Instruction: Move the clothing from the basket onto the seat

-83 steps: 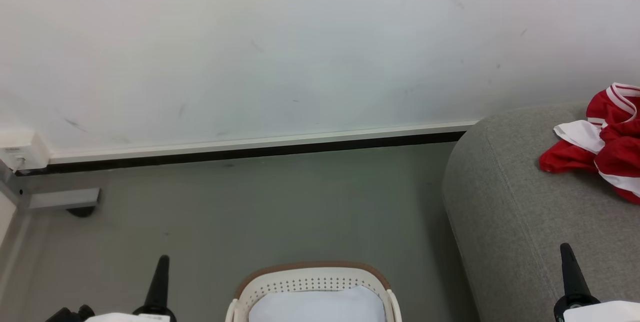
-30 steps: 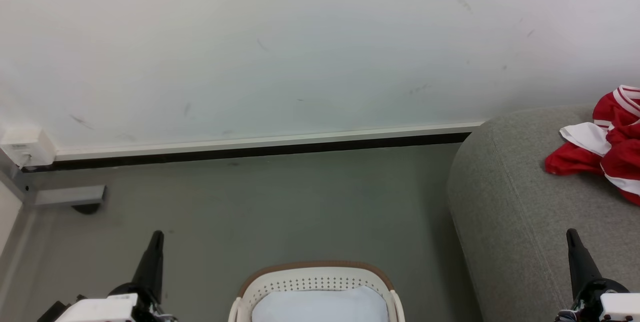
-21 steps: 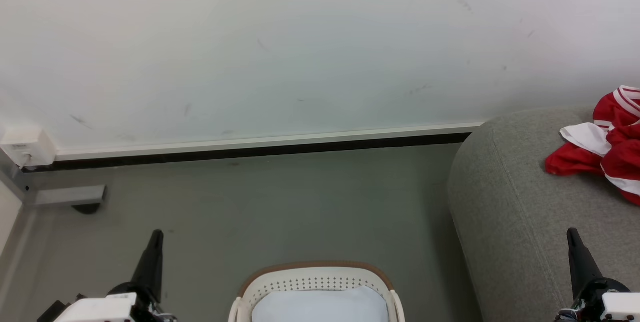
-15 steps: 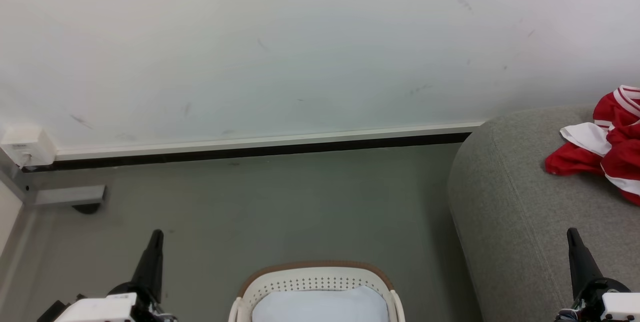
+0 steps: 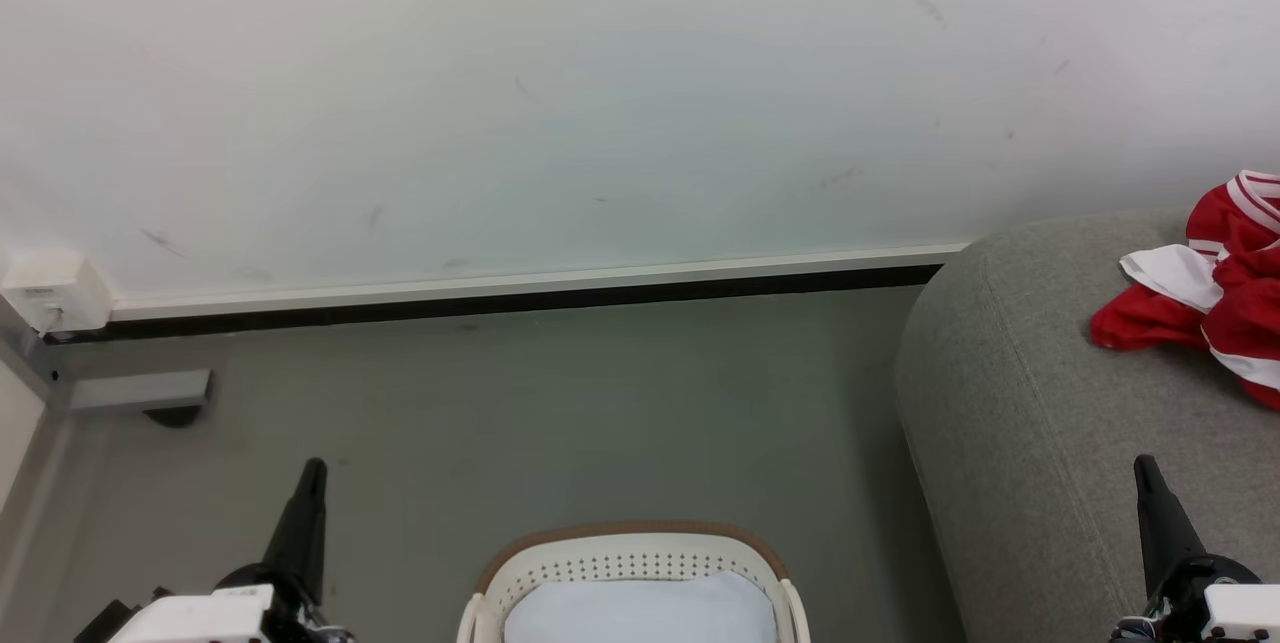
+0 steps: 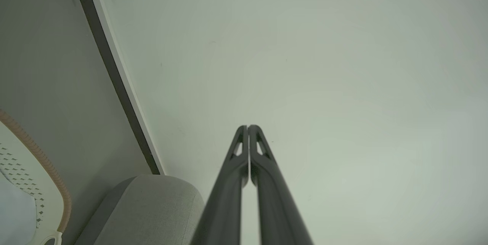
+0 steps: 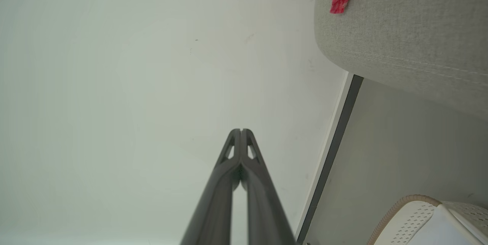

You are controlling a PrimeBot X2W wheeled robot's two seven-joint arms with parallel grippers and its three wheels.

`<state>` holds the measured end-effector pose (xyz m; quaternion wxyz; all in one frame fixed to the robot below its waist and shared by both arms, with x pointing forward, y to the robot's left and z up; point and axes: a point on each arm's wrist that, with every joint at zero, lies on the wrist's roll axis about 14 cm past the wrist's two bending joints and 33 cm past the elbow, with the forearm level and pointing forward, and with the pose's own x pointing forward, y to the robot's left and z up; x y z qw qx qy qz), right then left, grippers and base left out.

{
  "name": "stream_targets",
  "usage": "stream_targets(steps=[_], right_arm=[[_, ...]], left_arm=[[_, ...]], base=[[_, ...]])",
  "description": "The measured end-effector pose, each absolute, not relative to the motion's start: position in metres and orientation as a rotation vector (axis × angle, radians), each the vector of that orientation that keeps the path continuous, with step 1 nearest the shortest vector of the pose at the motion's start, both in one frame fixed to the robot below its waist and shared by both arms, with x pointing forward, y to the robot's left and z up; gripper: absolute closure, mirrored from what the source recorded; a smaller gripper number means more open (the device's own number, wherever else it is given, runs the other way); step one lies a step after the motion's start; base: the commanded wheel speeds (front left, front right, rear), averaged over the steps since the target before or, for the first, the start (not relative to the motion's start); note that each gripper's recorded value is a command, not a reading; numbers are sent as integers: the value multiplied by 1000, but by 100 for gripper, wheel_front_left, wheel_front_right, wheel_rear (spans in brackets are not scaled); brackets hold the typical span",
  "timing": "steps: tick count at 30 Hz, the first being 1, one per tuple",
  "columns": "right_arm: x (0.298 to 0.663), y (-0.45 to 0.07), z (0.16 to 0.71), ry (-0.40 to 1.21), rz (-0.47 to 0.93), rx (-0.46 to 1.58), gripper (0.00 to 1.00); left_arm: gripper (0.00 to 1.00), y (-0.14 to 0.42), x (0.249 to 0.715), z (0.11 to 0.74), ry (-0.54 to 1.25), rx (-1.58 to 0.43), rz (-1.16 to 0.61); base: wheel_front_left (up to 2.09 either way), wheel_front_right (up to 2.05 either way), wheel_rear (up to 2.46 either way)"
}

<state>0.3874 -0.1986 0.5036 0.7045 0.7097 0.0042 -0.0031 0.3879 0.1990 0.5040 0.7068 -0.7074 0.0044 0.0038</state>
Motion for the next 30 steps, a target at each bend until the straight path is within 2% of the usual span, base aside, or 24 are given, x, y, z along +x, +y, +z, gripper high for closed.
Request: stream_targets(steps=[30], right_arm=[[387,-199,504,9,-7,1578,100]], left_arm=[[100,199,388,504,10,-1571,8]], base=[[0,0,0]])
